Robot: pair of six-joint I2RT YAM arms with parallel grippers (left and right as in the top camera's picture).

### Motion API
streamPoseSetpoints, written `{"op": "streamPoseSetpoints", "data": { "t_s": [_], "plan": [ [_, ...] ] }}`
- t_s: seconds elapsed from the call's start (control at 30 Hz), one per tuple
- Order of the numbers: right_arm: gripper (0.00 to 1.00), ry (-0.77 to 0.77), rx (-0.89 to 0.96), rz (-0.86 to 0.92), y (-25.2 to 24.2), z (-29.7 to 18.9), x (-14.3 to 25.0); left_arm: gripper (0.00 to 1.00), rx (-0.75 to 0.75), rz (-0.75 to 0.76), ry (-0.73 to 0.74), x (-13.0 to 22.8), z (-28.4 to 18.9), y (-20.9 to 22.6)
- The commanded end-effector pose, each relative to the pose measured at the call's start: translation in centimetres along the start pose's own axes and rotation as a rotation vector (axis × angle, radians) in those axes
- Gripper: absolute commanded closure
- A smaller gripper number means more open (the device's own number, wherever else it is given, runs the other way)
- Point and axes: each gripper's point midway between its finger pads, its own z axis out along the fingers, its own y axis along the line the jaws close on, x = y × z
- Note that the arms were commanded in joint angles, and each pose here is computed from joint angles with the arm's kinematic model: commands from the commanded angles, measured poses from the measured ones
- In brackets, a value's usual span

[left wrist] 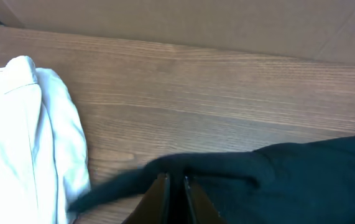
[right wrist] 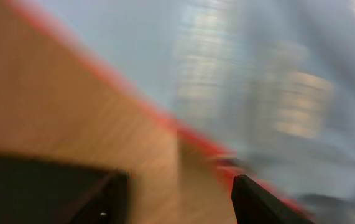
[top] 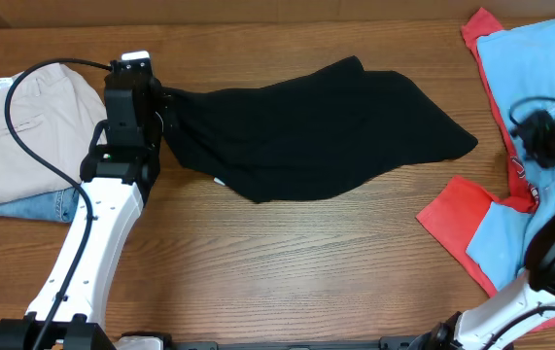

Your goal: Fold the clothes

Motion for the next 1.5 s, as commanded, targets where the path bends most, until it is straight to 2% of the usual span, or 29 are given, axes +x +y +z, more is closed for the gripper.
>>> {"op": "streamPoseSetpoints", "data": {
  "t_s": [0.0,0.2,0.37,0.6,0.9,0.97,1.07,1.1,1.37,1.47],
  "plan": [
    [0.39,-0.048,-0.181,-0.212,8.4,-3.9,0.2,0.89,-0.024,0.024,0.013,0.4,1.3,0.3],
    [0.38,0.059,-0.243,-0.445,16.0,-2.4,7.2,0.89,-0.035,0.033,0.062,2.3,3.9,0.2],
    [0.38,0.127,-0.269,-0.560,20.2,0.0,12.2,0.89,-0.038,0.031,0.054,2.3,4.5,0.3],
    [0.38,0.123,-0.329,-0.659,24.5,2.9,15.9,0.89,-0.046,0.036,0.049,2.1,4.5,0.8],
    [0.39,0.126,-0.360,-0.715,26.7,3.6,18.4,0.89,-0.045,0.036,0.051,2.2,4.5,0.8],
    [0.43,0.137,-0.355,-0.717,26.6,3.9,18.8,0.89,-0.046,0.037,0.052,2.2,4.5,0.8],
    [0.62,0.166,-0.336,-0.717,25.9,4.7,19.4,0.88,-0.046,0.037,0.055,2.2,4.5,0.8],
    [0.65,0.177,-0.330,-0.716,25.7,5.0,19.6,0.88,-0.046,0.037,0.056,2.3,4.5,0.8],
    [0.68,0.185,-0.302,-0.716,25.1,5.4,19.7,0.87,-0.048,0.041,0.073,2.7,4.5,0.9],
    [0.91,0.185,-0.302,-0.716,25.1,5.4,19.7,0.87,-0.049,0.041,0.074,2.7,4.5,0.9]
  ]
}}
